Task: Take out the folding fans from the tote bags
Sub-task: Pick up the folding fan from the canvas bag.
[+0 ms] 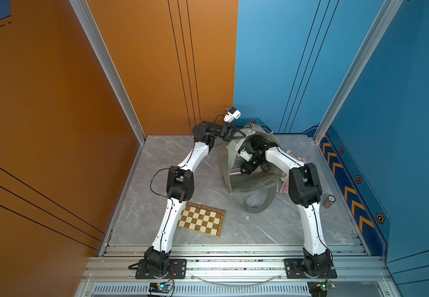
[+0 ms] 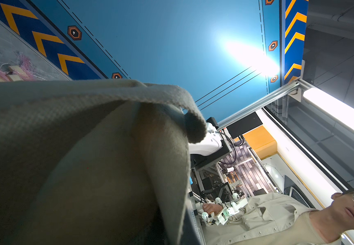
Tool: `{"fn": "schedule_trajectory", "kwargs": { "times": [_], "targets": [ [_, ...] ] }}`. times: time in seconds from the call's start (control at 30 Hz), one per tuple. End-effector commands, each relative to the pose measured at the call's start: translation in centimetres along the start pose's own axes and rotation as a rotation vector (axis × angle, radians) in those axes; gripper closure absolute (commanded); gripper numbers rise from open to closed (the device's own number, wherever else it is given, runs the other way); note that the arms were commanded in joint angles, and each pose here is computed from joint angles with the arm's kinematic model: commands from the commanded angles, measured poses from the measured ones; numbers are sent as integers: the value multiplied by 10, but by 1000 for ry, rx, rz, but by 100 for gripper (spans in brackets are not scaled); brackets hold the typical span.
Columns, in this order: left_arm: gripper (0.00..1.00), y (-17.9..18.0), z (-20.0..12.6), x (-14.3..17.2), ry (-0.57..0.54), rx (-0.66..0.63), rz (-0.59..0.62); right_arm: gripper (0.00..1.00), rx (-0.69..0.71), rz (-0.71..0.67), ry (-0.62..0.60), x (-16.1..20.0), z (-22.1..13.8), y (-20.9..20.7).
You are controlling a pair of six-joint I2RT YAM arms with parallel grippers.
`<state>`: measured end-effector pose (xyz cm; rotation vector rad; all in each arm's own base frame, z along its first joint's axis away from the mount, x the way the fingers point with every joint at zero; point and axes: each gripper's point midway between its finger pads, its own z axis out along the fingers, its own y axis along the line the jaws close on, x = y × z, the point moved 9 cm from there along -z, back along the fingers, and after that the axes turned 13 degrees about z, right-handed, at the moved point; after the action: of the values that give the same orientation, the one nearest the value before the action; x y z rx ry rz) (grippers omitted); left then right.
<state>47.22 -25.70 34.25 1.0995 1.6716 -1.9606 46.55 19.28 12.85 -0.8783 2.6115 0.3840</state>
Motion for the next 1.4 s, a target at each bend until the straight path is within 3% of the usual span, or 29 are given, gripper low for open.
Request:
{"fn": "schedule_trajectory", "kwargs": {
  "times": [0.0,0.1,0.43,0.7,0.9,1.2,1.37],
  "targets": [
    [100,0,-2,7,63,-38,-318,42,87,-2,149,25,9,-6],
    [100,0,-2,8,62,-38,-319,54,125,3,163,28,12,-10],
    [100,2,-9,7,54,-46,-321,75,87,-7,159,28,4,-10],
    [100,5,-11,8,52,-50,-326,80,109,-62,242,48,5,-11],
    [100,7,-14,9,48,-52,-328,89,125,-53,273,55,9,-11],
    [100,8,-14,9,53,-55,-326,100,149,-54,172,41,-14,-7],
    [100,5,-14,8,53,-56,-324,100,162,-165,1,26,-43,10]
  ]
}}
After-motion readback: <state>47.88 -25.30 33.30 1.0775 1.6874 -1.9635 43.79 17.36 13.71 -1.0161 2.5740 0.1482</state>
